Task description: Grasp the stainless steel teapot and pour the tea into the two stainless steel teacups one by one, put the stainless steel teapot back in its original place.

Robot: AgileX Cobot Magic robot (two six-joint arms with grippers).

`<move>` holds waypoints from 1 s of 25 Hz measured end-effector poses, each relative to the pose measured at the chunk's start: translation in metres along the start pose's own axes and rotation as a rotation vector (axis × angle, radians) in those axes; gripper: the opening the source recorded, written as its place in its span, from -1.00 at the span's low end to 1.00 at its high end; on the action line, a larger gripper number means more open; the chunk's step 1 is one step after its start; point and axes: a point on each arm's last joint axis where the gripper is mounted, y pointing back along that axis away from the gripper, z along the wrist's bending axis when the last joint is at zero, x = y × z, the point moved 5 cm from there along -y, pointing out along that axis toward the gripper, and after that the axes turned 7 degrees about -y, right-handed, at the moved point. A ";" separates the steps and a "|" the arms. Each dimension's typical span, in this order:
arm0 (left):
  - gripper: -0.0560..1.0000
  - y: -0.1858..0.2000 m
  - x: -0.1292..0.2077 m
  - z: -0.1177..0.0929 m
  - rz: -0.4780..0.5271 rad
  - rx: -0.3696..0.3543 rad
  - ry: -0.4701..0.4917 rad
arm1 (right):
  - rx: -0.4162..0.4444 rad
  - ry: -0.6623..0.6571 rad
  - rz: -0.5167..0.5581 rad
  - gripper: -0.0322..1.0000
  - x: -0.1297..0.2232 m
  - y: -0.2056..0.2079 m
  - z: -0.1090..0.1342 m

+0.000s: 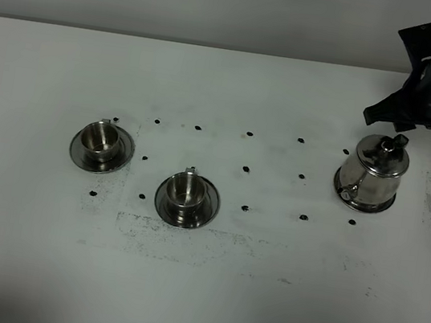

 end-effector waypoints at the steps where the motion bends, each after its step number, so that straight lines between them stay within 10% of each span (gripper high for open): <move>1: 0.10 0.000 0.000 0.000 0.000 0.000 0.000 | 0.001 -0.007 0.008 -0.19 0.001 0.000 -0.003; 25: 0.10 0.000 0.000 0.000 0.000 0.000 0.000 | 0.021 -0.117 0.235 -0.19 0.034 0.002 -0.013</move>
